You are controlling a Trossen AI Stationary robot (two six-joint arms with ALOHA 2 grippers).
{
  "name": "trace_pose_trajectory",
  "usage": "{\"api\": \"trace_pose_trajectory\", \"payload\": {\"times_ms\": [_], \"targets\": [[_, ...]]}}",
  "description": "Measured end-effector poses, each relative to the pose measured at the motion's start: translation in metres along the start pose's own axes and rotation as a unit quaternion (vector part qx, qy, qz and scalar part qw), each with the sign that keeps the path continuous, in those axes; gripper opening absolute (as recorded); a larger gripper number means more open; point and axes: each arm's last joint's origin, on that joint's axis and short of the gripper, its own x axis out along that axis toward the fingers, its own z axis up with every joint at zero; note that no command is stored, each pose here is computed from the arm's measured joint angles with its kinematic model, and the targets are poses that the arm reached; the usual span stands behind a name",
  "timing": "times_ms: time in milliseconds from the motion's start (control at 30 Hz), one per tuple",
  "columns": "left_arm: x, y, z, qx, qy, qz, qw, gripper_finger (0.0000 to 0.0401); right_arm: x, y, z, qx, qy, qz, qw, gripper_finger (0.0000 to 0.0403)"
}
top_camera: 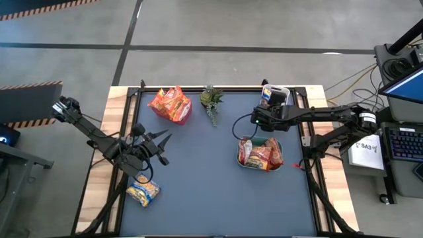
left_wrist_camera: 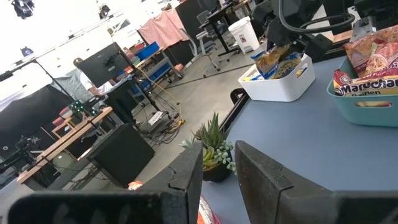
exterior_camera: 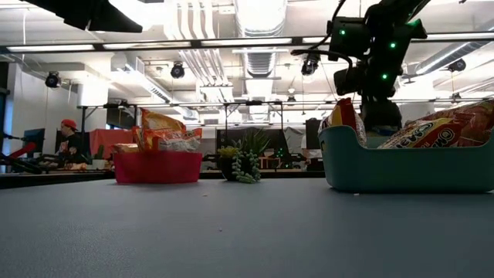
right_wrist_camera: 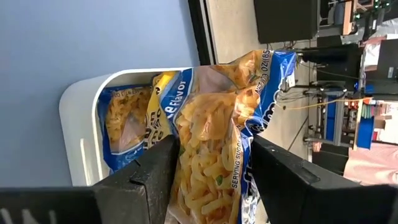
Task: Sort Maruchan noodles
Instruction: Put the blue noodle pack into the white bin
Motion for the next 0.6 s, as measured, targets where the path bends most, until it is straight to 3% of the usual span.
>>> {"api": "trace_pose_trajectory", "payload": {"times_ms": [600], "targets": [[0.000, 0.000, 0.000, 0.004, 0.000, 0.000, 1.000, 0.0078, -0.019, -0.022, 0.016, 0.087, -0.023, 0.026, 0.996, 0.0189]]}}
